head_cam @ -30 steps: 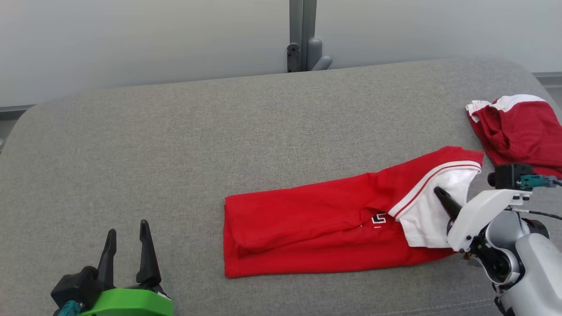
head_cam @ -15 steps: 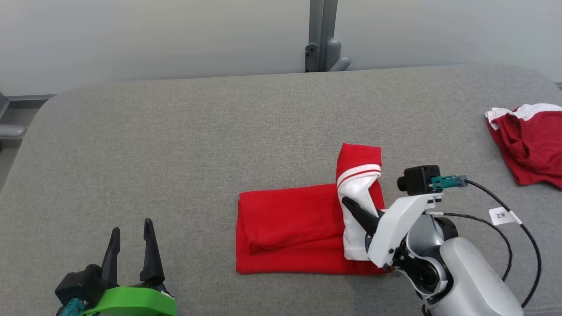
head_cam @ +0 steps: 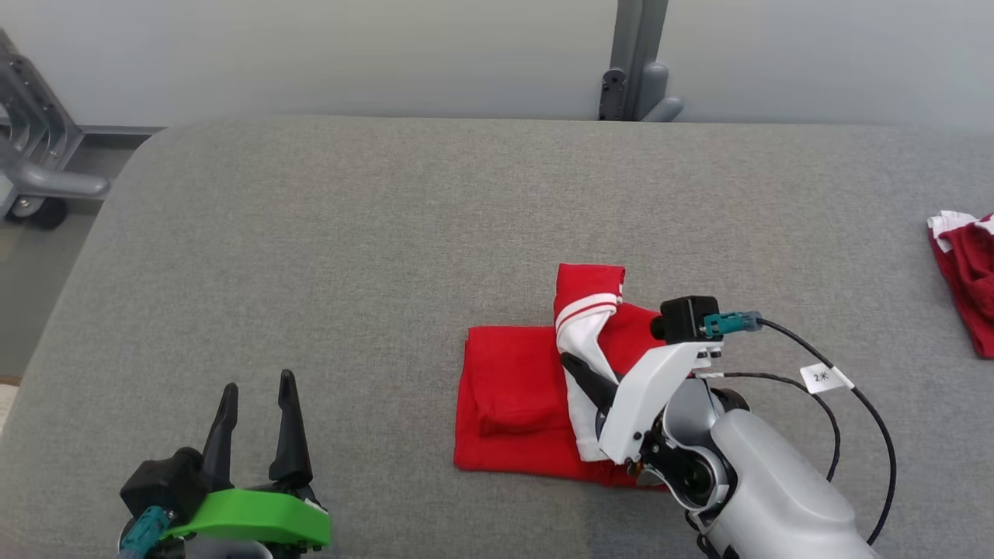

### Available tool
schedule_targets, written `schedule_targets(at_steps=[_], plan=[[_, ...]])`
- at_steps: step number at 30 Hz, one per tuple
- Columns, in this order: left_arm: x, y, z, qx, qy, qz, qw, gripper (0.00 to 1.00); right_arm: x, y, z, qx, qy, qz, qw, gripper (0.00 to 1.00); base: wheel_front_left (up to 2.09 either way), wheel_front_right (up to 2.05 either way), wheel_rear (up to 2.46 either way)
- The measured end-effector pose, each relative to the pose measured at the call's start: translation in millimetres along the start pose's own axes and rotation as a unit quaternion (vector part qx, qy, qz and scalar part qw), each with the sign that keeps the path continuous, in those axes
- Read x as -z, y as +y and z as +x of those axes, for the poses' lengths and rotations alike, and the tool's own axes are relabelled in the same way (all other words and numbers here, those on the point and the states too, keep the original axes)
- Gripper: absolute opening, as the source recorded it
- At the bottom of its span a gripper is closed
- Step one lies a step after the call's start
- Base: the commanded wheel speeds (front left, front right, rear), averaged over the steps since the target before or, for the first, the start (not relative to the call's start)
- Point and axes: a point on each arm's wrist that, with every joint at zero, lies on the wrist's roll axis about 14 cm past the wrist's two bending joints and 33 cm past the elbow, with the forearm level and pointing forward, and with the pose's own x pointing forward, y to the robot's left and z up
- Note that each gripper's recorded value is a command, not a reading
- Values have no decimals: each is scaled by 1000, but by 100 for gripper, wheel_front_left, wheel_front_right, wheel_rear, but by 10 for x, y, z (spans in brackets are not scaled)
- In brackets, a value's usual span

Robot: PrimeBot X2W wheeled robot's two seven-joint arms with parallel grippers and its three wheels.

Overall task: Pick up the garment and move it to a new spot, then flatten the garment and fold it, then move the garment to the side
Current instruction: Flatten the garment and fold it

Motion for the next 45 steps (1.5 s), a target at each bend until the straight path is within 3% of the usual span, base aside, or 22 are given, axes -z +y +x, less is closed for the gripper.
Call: schedule_targets(at_steps=[12,13,14,15,28,32,36,45], plan=[[-23,125,-56,-21,-2,0,1000,100,217,155,339,-25,42,18,999,0,0,0,0],[-26,129,-60,-21,-2,0,1000,100,241,163,353,-26,47,19,998,32,0,0,0],[-24,133,-66,-22,-2,0,1000,100,263,175,364,-28,50,20,998,75,0,0,0],[-25,138,-71,-23,-2,0,1000,100,263,200,376,-31,49,20,998,100,0,0,0],[-40,67,-32,-13,-6,-2,1000,100,-28,372,355,-52,-6,4,999,100,0,0,0],[-28,-1,-1,-3,-4,-2,1000,100,-243,254,298,-34,-53,-2,998,100,0,0,0],[-7,-66,17,8,-1,-1,1000,100,-498,46,176,-6,-111,-42,993,100,0,0,0],[35,-203,36,29,4,3,1000,100,-698,-321,-138,45,-181,-28,982,100,0,0,0]])
